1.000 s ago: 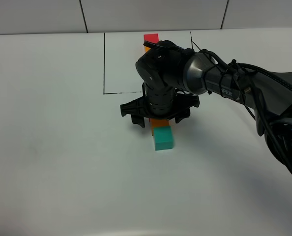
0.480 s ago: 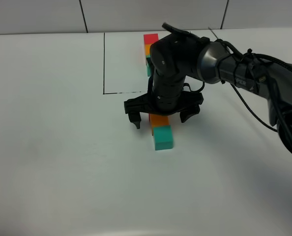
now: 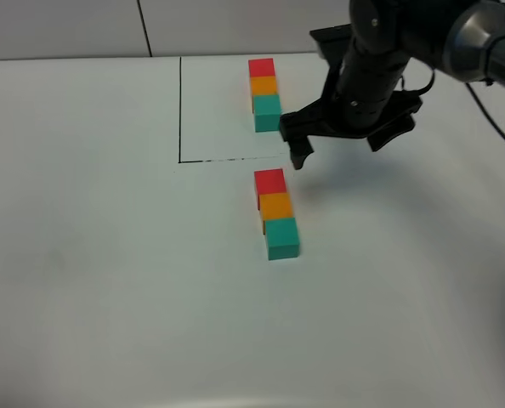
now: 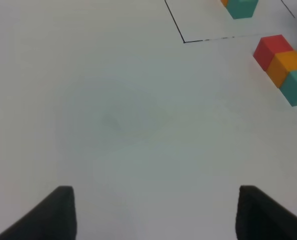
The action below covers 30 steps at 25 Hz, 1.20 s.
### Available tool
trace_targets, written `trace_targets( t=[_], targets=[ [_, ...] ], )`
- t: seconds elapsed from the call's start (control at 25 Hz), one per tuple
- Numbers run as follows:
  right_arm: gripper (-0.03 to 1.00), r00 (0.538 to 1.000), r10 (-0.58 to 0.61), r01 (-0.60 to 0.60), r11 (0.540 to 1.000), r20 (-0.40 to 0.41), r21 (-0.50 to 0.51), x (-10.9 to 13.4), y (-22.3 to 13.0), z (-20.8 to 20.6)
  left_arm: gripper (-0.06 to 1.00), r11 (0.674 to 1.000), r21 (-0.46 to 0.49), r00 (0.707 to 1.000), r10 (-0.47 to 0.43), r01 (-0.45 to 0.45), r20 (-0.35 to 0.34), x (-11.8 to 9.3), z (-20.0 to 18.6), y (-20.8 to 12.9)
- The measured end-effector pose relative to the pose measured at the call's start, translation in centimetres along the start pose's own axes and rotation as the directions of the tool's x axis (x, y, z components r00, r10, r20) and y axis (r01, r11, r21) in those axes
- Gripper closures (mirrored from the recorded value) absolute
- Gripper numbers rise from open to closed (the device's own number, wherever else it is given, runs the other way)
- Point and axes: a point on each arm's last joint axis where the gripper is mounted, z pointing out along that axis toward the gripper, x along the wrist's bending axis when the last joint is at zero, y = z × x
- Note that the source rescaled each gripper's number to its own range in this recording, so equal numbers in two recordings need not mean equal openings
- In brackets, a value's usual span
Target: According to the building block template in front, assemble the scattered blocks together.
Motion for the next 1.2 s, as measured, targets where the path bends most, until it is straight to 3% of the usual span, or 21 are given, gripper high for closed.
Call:
trace_targets(
  t=[0.28, 0.6, 0.8, 1.2],
  targets=[
    [0.09, 0.998, 0.061, -0.059, 0.993, 0.018, -0.103, -4.6, -1.8, -4.2, 0.52, 1.0, 0.0, 1.0, 0.0, 0.0, 0.0, 0.0, 0.0, 0.0],
    [0.04, 0.993, 0.096, -0.076, 0.97, 0.075, -0.229, -7.1, -9.2, -8.9, 0.52, 1.0, 0.0, 1.0, 0.0, 0.0, 0.0, 0.0, 0.0, 0.0],
    [-0.02, 0.993, 0.097, -0.065, 0.934, 0.075, -0.352, -6.7, -14.8, -12.9, 0.52, 1.0, 0.0, 1.0, 0.0, 0.0, 0.0, 0.0, 0.0, 0.0],
    [-0.03, 0.993, 0.108, -0.07, 0.832, 0.037, -0.551, -5.7, -25.1, -18.5, 0.52, 1.0, 0.0, 1.0, 0.0, 0.0, 0.0, 0.0, 0.0, 0.0]
  ],
)
